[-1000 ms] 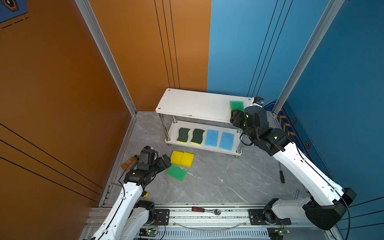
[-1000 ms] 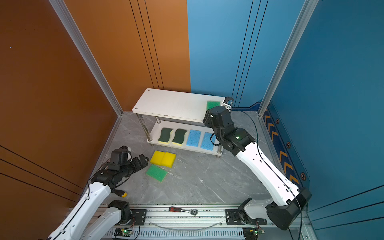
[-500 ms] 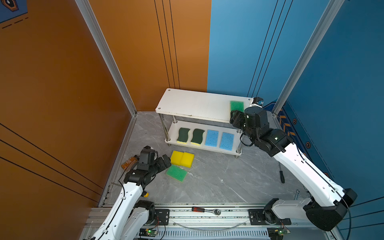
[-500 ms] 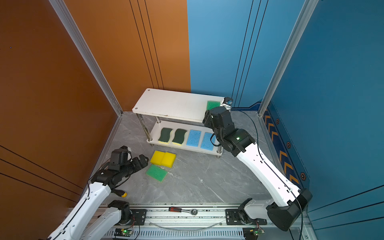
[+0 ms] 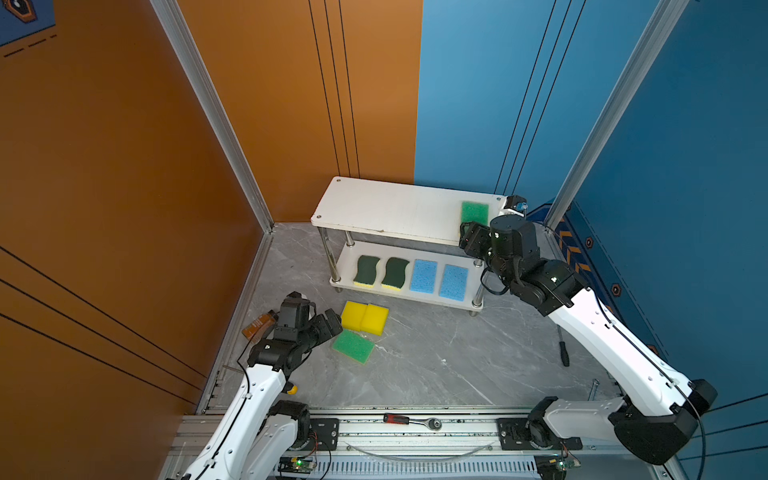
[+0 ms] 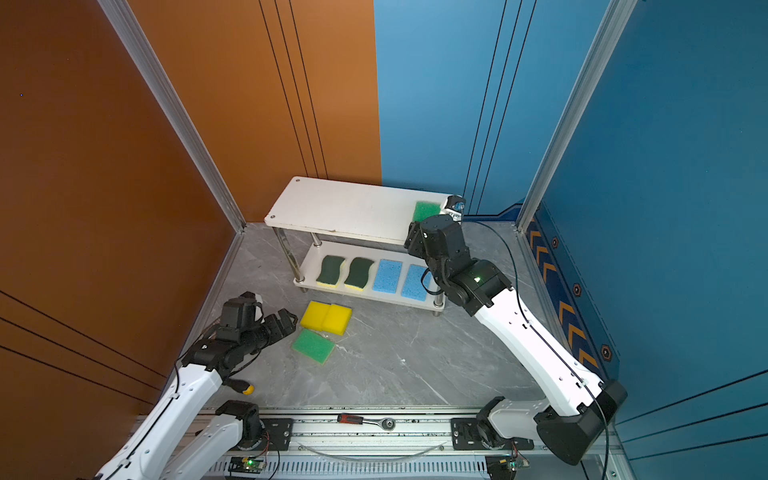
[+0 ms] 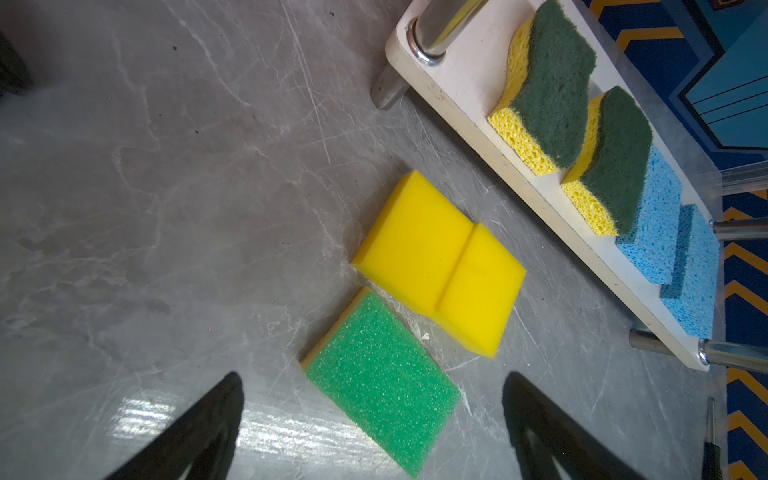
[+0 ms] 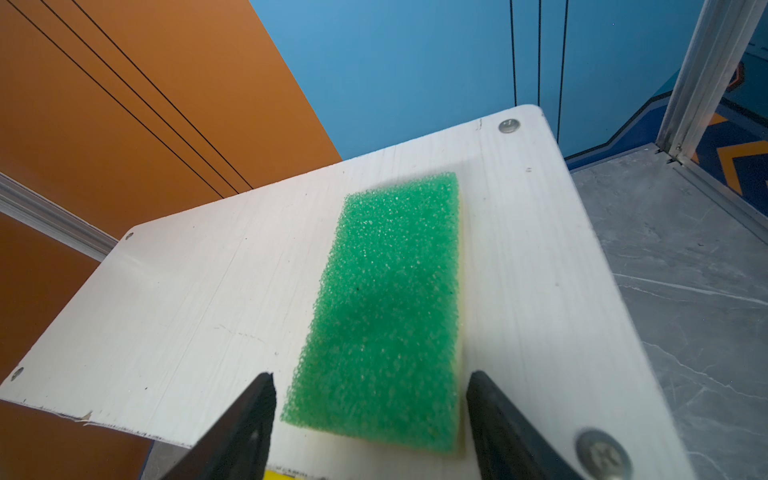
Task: Place and organize the cleaning sponges onto the shelf
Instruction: 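Open the right gripper and lift it away from the shelf top, then lower the right gripper toward the yellow sponge while the left approaches the green sponge, then close the left gripper on the green foam sponge on the table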
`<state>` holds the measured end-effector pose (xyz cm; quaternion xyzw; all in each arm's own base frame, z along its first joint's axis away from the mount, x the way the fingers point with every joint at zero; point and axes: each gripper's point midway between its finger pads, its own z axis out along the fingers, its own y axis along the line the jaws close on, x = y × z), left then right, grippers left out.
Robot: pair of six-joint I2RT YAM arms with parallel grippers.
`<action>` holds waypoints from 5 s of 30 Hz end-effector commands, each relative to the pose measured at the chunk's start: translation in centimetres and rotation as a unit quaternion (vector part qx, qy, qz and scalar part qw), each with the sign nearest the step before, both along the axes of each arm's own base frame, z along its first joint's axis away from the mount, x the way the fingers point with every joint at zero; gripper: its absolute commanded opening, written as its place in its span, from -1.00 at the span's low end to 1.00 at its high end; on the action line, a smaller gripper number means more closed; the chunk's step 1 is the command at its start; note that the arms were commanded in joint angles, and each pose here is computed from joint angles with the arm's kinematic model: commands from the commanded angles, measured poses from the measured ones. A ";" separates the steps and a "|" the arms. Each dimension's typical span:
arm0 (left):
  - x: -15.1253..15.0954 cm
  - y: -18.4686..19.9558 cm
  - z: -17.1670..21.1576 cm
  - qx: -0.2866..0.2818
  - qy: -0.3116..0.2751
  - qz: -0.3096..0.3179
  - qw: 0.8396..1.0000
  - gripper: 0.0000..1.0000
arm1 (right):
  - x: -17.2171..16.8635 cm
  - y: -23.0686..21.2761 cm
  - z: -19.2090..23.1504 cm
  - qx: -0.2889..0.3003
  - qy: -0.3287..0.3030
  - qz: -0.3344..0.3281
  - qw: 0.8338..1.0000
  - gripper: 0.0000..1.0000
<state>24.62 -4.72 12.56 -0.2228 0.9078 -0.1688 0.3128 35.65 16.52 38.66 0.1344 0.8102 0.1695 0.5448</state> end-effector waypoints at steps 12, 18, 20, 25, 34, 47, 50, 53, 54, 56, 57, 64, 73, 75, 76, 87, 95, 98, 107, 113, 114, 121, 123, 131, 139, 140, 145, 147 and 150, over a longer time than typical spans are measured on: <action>0.2 -0.1 0.6 0.009 -0.001 0.000 1.000 0.95 | -3.5 -2.4 1.9 -0.015 -0.007 0.041 0.999 0.55; 0.2 -1.0 0.2 0.015 0.008 -0.013 1.000 0.96 | -5.2 0.0 1.7 -0.027 0.008 0.152 0.988 0.59; 0.1 -1.4 0.0 0.017 0.013 -0.018 1.000 0.95 | -5.7 0.5 1.2 -0.036 0.018 0.173 0.984 0.59; -0.3 -1.9 -0.5 0.014 0.019 -0.019 1.000 0.95 | -7.1 1.6 -0.6 -0.058 0.033 0.227 0.972 0.61; -1.1 -2.9 -0.8 -0.022 0.029 -0.019 0.999 0.95 | -11.2 5.6 -2.5 -0.126 0.008 0.343 0.931 0.68; -4.1 -4.2 -3.1 -0.009 0.056 -0.009 0.998 0.96 | -13.9 12.9 -11.2 -0.172 0.032 0.452 0.874 0.72; -4.5 -4.6 -3.7 0.002 0.060 -0.014 0.998 0.95 | -14.0 14.5 -13.9 -0.177 0.043 0.461 0.868 0.72; -5.0 -5.0 -4.3 0.012 0.068 -0.020 0.997 0.96 | -14.0 15.8 -16.4 -0.192 0.050 0.458 0.867 0.72; -5.1 -5.1 -4.6 0.013 0.072 -0.018 0.997 0.95 | -14.1 16.2 -17.1 -0.194 0.051 0.458 0.866 0.72; -5.5 -5.0 -5.2 0.016 0.077 -0.011 0.997 0.96 | -14.4 17.0 -18.6 -0.199 0.057 0.465 0.861 0.72; -5.7 -4.9 -5.4 0.016 0.077 -0.006 0.997 0.96 | -14.5 17.2 -19.4 -0.208 0.061 0.463 0.859 0.72; -6.7 -4.2 -6.7 0.009 0.075 0.008 0.997 0.96 | -14.0 18.8 -23.5 -0.253 0.069 0.423 0.867 0.71; -6.8 -4.1 -7.0 0.021 0.079 -0.005 0.997 0.95 | -11.7 20.7 -28.3 -0.329 0.101 0.364 0.865 0.71; -6.8 -4.1 -6.9 0.018 0.075 -0.003 0.997 0.95 | -11.1 20.8 -29.0 -0.346 0.111 0.351 0.863 0.71; -6.8 -4.1 -6.8 0.016 0.072 -0.002 0.997 0.96 | -10.9 21.0 -29.4 -0.354 0.115 0.346 0.861 0.71; -6.9 -4.1 -6.9 0.010 0.073 -0.004 0.997 0.95 | -9.3 22.2 -32.0 -0.382 0.130 0.327 0.855 0.71; -7.0 -4.0 -7.0 0.010 0.073 -0.001 0.997 0.96 | -9.0 22.1 -33.3 -0.396 0.143 0.322 0.848 0.71; -6.9 -4.1 -6.9 0.009 0.074 0.000 0.997 0.95 | -9.3 22.5 -33.2 -0.399 0.140 0.327 0.845 0.70; -7.0 -4.0 -7.1 0.009 0.075 0.002 0.997 0.96 | -10.1 23.8 -34.1 -0.405 0.143 0.344 0.835 0.70; -7.0 -3.9 -7.2 0.011 0.076 0.003 0.997 0.96 | -9.8 23.5 -34.0 -0.413 0.143 0.341 0.832 0.70; -7.0 -3.9 -7.2 0.012 0.076 0.003 0.997 0.96 | -9.9 23.5 -34.0 -0.412 0.145 0.343 0.832 0.70; -7.1 -3.8 -7.4 0.013 0.079 0.006 0.997 0.96 | -10.6 24.5 -34.4 -0.404 0.149 0.360 0.828 0.69; -7.2 -3.7 -7.4 0.014 0.080 0.006 0.997 0.96 | -11.0 24.9 -34.5 -0.398 0.151 0.370 0.826 0.70; -7.1 -3.7 -7.4 0.013 0.080 0.008 0.997 0.96 | -12.1 26.5 -34.1 -0.330 0.157 0.414 0.834 0.69; -7.0 -3.6 -7.7 0.034 0.086 0.008 0.996 0.96 | -11.0 23.9 -32.4 -0.290 0.165 0.401 0.854 0.69; -7.0 -3.6 -7.7 0.039 0.089 0.008 0.995 0.96 | -10.8 23.3 -32.1 -0.286 0.166 0.399 0.855 0.69; -6.7 -3.6 -7.9 0.064 0.095 0.008 0.993 0.95 | -10.0 20.9 -30.1 -0.276 0.163 0.383 0.866 0.69; -6.5 -3.8 -8.0 0.068 0.093 0.007 0.993 0.96 | -9.8 20.1 -29.3 -0.271 0.158 0.380 0.870 0.69; -6.2 -4.3 -8.1 0.061 0.091 0.004 0.994 0.95 | -9.6 19.2 -28.6 -0.268 0.155 0.373 0.875 0.69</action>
